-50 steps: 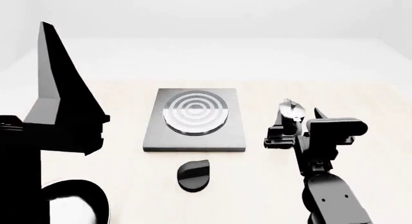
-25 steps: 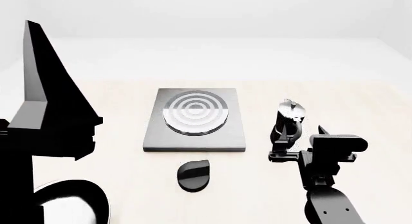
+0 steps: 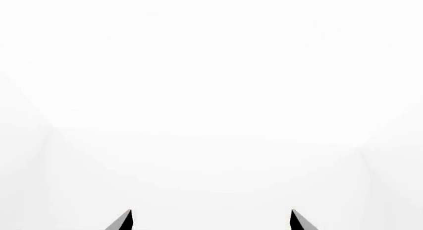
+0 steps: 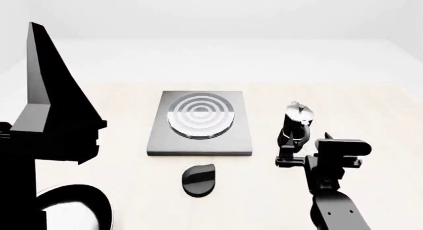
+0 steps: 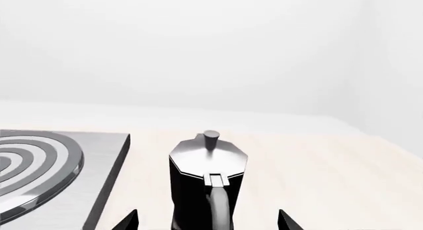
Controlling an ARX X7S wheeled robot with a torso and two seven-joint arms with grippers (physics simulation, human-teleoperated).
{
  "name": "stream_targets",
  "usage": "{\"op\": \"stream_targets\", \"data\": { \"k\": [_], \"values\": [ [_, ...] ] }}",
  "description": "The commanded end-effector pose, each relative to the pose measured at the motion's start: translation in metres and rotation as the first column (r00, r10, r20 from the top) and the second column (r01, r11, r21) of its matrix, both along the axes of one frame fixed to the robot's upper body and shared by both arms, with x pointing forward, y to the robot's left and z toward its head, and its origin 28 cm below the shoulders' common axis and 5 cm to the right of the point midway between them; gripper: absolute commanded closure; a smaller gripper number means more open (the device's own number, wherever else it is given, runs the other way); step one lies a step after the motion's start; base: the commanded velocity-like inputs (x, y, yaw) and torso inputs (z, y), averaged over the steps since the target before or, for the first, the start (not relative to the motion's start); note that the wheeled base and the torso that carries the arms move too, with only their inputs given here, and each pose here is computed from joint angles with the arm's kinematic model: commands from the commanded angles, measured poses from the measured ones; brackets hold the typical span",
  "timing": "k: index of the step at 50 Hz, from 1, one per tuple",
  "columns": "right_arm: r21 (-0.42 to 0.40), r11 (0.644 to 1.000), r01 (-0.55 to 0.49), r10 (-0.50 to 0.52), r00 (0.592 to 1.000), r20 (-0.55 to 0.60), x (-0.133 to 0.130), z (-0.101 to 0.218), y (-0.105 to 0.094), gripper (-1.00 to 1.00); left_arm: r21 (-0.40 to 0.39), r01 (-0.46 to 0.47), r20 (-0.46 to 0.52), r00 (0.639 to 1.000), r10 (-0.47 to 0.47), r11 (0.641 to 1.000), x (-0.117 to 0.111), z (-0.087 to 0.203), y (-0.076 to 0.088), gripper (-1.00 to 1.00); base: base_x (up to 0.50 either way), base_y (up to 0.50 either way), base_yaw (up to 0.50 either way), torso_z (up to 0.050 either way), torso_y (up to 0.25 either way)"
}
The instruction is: Turn on the stove and put the moka pot on it.
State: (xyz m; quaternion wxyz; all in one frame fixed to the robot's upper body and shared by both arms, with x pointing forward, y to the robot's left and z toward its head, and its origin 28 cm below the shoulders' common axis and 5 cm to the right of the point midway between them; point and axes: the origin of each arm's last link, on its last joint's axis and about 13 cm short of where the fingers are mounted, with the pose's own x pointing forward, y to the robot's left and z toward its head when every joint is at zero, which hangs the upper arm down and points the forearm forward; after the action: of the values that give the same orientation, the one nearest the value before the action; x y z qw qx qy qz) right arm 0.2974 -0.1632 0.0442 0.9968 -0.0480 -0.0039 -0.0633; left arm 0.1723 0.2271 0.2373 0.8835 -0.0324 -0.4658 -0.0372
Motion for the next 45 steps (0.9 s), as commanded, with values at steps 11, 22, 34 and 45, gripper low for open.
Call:
{"op": "stream_targets", "data": {
  "k": [11, 22, 34, 45],
  "values": [
    [-0.011, 1.000, 0.028, -0.028, 0.998, -0.050, 0.017, -0.012, -0.003, -1.00, -0.004, 0.008, 0.000, 1.000, -0.008, 1.000, 0.000, 0.001, 0.000, -1.00, 0.00, 0.00, 0.00, 0.000, 0.000],
    [-0.006, 0.999, 0.040, -0.040, 0.996, -0.079, 0.023, -0.020, -0.003, -1.00, -0.004, 0.013, 0.002, 1.000, -0.013, 1.000, 0.001, 0.002, -0.001, -1.00, 0.00, 0.00, 0.00, 0.000, 0.000],
    [-0.005, 0.999, 0.049, -0.049, 0.994, -0.096, 0.025, -0.025, -0.006, -1.00, -0.007, 0.016, 0.001, 1.000, -0.016, 1.000, 0.002, 0.002, -0.001, -1.00, 0.00, 0.00, 0.00, 0.000, 0.000],
    [-0.015, 0.999, 0.049, -0.050, 0.993, -0.106, 0.029, -0.026, -0.006, -1.00, -0.010, 0.018, -0.003, 1.000, -0.018, 1.000, 0.001, 0.001, -0.001, -1.00, 0.00, 0.00, 0.00, 0.000, 0.000]
  ]
}}
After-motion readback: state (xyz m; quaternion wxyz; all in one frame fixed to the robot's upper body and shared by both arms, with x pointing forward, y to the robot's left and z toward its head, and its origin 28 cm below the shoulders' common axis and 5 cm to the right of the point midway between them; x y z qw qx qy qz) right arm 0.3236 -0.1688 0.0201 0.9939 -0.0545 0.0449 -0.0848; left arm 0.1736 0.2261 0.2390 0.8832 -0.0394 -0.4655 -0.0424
